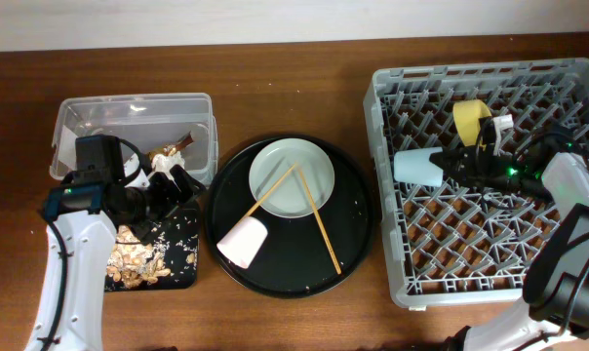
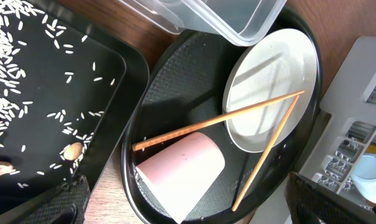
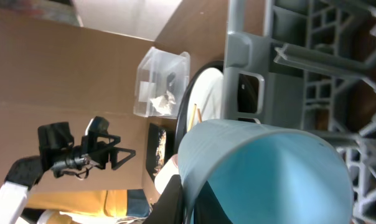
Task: Sort waste into correct bins and load items into the dishwasher rack
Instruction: 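Lower the blue cup upside down into the rack and release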
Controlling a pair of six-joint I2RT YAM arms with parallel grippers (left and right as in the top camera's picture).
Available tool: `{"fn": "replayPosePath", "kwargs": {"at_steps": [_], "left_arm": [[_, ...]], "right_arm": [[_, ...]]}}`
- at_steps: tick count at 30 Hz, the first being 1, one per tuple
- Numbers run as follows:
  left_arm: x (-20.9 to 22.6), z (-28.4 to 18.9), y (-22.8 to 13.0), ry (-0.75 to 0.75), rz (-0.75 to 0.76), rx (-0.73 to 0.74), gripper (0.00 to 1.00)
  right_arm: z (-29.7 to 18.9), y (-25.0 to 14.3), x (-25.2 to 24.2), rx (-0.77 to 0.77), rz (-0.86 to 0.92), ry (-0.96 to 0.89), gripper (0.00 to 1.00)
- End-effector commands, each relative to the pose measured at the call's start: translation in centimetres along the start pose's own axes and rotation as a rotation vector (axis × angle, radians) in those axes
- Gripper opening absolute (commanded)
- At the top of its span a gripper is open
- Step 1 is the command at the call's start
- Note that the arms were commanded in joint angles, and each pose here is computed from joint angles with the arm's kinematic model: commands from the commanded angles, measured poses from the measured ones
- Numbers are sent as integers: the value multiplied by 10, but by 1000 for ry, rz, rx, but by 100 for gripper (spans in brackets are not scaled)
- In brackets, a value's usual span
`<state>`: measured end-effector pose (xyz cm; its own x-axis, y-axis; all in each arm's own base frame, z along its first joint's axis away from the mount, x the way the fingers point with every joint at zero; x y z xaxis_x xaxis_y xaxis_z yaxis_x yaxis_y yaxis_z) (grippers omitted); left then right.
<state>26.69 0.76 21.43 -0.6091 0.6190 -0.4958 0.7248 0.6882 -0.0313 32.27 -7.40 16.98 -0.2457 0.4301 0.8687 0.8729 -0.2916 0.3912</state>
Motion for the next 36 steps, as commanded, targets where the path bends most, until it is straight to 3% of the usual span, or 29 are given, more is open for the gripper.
{"fn": "replayPosePath", "kwargs": {"at_steps": [1,11,15,27,32,36], "left_arm": [[-5,-9,0,-30,3,-23,99],[-5,-9,0,-30,4,-23,99],[-5,-9,1,-30,4,-23,100],[-5,-9,0,-30,3,-23,99],[-5,-9,1,-30,4,-23,99],[-5,-9,1,-30,4,-23,99]], "right_arm": [[-4,-23,-35,177,127,-343,4],[-21,-26,-27,303,236,-553,6],[-23,-29,-29,327,253,-600,21],[-60,8,13,400,261,-838,39],[-48,28,46,370,190,-743,42],[-4,32,64,464,-18,-652,37]]}}
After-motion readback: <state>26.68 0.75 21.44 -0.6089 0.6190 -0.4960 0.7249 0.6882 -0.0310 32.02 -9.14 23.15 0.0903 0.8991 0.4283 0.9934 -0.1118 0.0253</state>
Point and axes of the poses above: each gripper's point midway between its finger pads, its own z axis out along the fingers, its own x axis along the line the jaws close on, y = z × x, the point moved 9 cm from there along -z, back along the fingers, and after that the axes turned 10 degrees about -z, right-handed, at the moved point
